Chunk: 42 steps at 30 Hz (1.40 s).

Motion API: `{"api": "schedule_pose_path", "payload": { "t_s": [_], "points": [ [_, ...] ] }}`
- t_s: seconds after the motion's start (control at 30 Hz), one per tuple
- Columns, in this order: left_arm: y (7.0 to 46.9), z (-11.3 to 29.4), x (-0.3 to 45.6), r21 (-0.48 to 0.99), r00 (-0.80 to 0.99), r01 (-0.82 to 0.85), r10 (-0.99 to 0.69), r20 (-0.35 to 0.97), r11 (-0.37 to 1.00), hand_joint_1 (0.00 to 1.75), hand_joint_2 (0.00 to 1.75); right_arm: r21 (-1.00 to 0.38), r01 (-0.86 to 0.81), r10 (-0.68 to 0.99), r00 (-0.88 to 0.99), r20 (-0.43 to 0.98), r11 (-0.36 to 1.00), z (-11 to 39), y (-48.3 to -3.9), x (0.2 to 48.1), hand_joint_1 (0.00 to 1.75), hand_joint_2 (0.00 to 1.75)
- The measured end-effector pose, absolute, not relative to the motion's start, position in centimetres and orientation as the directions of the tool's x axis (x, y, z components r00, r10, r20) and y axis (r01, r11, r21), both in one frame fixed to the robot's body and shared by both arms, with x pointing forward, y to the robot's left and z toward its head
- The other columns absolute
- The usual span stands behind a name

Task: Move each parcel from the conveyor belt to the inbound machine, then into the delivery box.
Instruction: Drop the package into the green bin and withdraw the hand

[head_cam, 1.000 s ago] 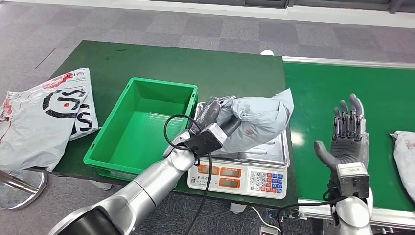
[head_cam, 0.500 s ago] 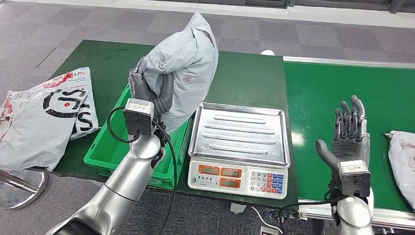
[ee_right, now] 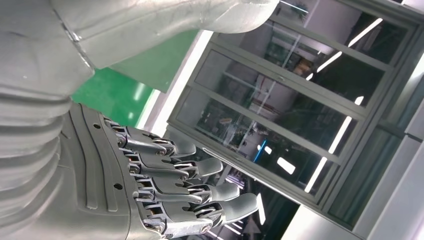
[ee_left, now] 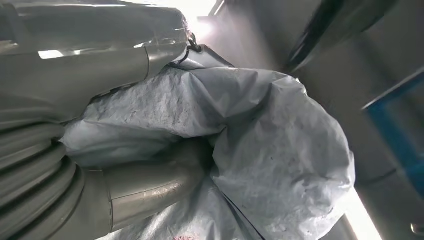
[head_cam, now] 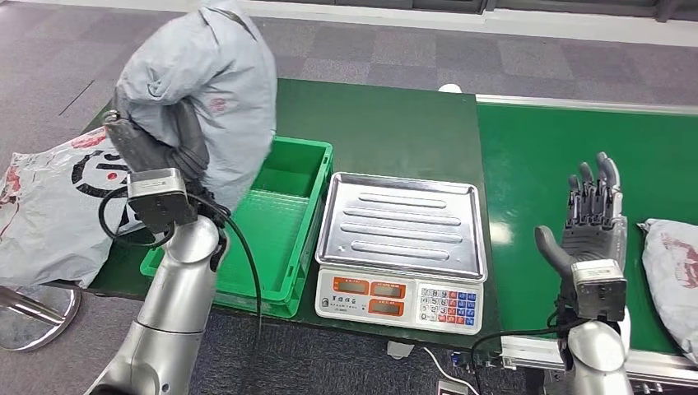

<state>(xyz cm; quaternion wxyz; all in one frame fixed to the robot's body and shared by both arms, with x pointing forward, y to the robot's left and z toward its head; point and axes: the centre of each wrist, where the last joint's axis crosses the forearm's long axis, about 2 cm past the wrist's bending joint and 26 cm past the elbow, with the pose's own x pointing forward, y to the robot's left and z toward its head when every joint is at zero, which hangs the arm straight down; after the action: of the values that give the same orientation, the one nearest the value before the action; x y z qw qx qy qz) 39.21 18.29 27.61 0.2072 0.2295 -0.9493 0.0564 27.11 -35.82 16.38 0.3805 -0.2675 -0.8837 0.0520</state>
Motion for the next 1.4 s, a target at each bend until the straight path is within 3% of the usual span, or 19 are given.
{"api": "schedule_pose_path", "payload": {
  "t_s": [0.07,0.13,0.27,0.47,0.7,0.73,0.77,0.83,0.87,0.9,1.0,1.1,1.23,1.4],
  "points": [
    [19.3,27.4,40.1,0.115,-0.753,-0.528,-0.526,0.396,0.841,1.75,1.75,-0.306,0.433,0.519,-0.561,0.644,0.848,16.5,-35.8,27.2,0.0,1.75],
    [19.5,26.5,41.7,0.327,-0.633,-0.536,-0.627,0.454,0.778,1.75,1.75,-0.326,0.421,0.525,-0.557,0.644,0.846,16.6,-35.8,27.4,0.0,1.75],
    [20.1,22.7,43.5,0.672,-0.268,-0.402,-0.782,0.563,0.622,1.75,1.75,-0.349,0.391,0.521,-0.562,0.642,0.852,17.4,-35.5,28.4,0.0,1.75],
    [22.5,18.4,44.1,0.863,-0.014,-0.162,-0.875,0.484,0.479,1.75,1.75,-0.347,0.377,0.51,-0.571,0.643,0.859,18.1,-35.3,29.9,0.0,1.75],
    [23.7,17.8,44.5,0.895,0.047,-0.086,-0.895,0.443,0.439,1.75,1.75,-0.343,0.375,0.506,-0.565,0.652,0.861,18.1,-35.3,30.4,0.0,1.75],
    [23.8,17.7,44.6,0.902,0.061,-0.057,-0.901,0.43,0.427,1.62,1.75,-0.342,0.372,0.503,-0.566,0.653,0.863,18.2,-35.3,30.5,0.0,1.75],
    [24.0,17.7,44.7,0.909,0.075,-0.026,-0.906,0.416,0.415,1.27,1.75,-0.34,0.369,0.5,-0.567,0.654,0.865,18.3,-35.2,30.6,0.0,1.75],
    [24.5,17.5,44.8,0.918,0.099,0.026,-0.915,0.392,0.396,0.39,1.75,-0.335,0.365,0.493,-0.569,0.658,0.869,18.6,-35.1,31.0,0.0,1.75],
    [24.7,17.5,44.9,0.92,0.106,0.04,-0.917,0.385,0.39,0.08,1.75,-0.333,0.363,0.49,-0.569,0.66,0.87,18.7,-35.1,31.2,0.0,1.75],
    [24.9,17.5,44.9,0.921,0.112,0.048,-0.918,0.38,0.387,0.0,1.75,-0.33,0.362,0.487,-0.569,0.662,0.872,18.9,-35.1,31.4,0.0,1.75],
    [25.3,17.5,45.0,0.917,0.104,0.031,-0.914,0.393,0.398,0.0,1.75,-0.328,0.361,0.485,-0.567,0.666,0.873,19.3,-34.9,31.9,0.0,1.75],
    [25.7,17.6,45.0,0.859,0.014,-0.052,-0.86,0.51,0.509,0.0,1.75,-0.334,0.359,0.487,-0.558,0.672,0.872,19.6,-34.7,32.2,0.0,1.75],
    [25.8,17.2,44.2,0.616,-0.224,-0.17,-0.639,0.736,0.769,0.0,1.75,-0.334,0.355,0.485,-0.553,0.678,0.873,19.9,-34.7,32.8,0.0,1.75],
    [25.5,16.6,42.4,0.315,-0.361,-0.283,-0.404,0.84,0.906,0.0,1.75,-0.321,0.353,0.472,-0.545,0.693,0.879,19.3,-34.9,33.0,0.0,1.75]
  ]
}}
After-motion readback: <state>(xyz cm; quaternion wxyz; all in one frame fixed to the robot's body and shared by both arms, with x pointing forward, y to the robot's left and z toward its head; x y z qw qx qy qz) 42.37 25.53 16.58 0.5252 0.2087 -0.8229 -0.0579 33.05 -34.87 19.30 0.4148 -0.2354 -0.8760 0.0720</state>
